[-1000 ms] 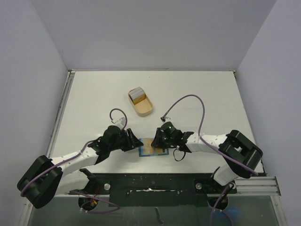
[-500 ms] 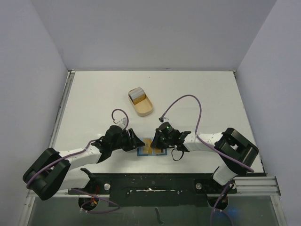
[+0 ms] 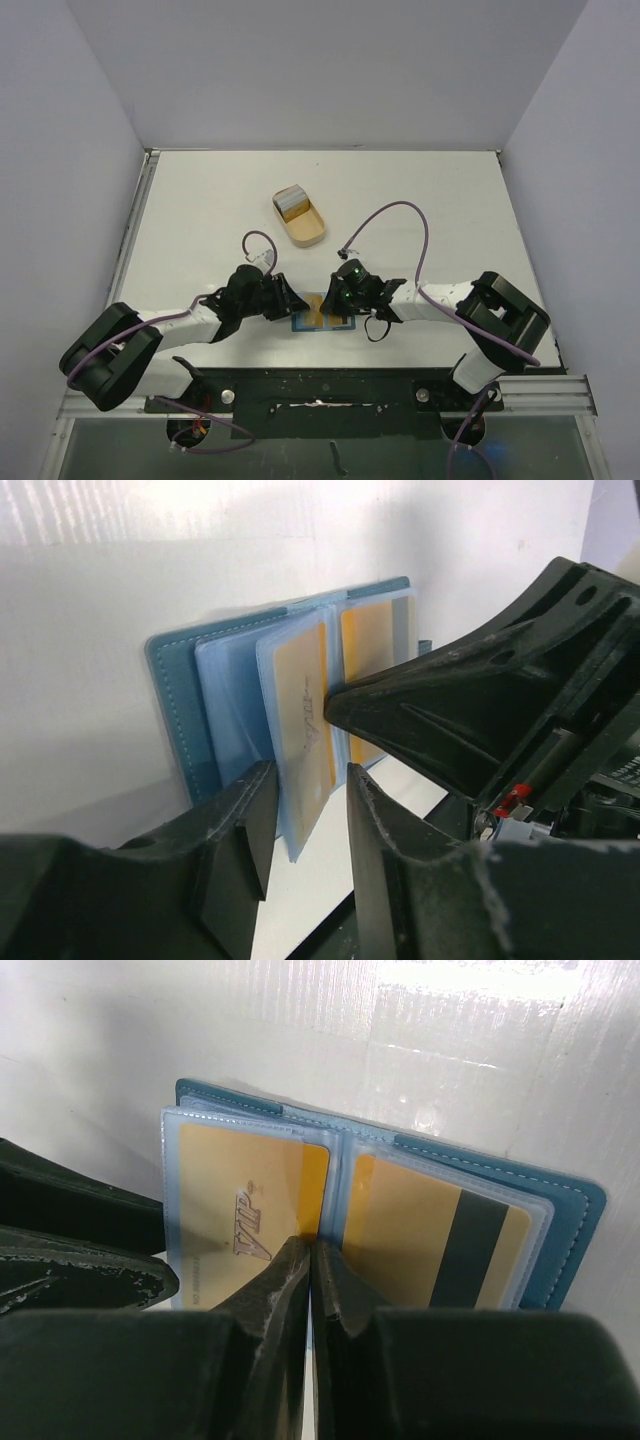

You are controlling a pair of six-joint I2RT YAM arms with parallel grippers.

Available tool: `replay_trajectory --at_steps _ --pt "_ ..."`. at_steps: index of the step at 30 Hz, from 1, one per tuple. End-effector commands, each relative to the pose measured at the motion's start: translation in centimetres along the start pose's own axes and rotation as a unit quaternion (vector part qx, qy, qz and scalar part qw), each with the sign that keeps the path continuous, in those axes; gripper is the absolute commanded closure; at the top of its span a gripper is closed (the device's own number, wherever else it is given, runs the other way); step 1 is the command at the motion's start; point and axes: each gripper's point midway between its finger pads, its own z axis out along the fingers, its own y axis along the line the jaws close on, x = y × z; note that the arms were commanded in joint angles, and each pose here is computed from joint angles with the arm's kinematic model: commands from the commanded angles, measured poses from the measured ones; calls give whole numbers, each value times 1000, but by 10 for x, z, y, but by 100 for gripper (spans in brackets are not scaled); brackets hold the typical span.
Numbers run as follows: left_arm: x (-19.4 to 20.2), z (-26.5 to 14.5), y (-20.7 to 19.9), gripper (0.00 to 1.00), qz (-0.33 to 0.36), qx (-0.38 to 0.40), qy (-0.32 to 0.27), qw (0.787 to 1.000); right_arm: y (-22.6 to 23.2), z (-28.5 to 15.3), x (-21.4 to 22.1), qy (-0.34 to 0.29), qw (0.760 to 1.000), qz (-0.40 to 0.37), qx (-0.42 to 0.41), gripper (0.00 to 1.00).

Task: Put the credit cards into the card holder
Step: Insert the credit card into the card holder.

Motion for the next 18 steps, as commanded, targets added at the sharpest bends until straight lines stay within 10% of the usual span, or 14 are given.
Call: replay_trajectory --at_steps 1,18 --pt "-25 -1 -45 71 23 68 -27 997 -10 2 9 10 1000 -10 22 96" --pt "-23 -3 -63 67 29 96 -15 995 5 -6 -3 -14 1000 -15 0 89"
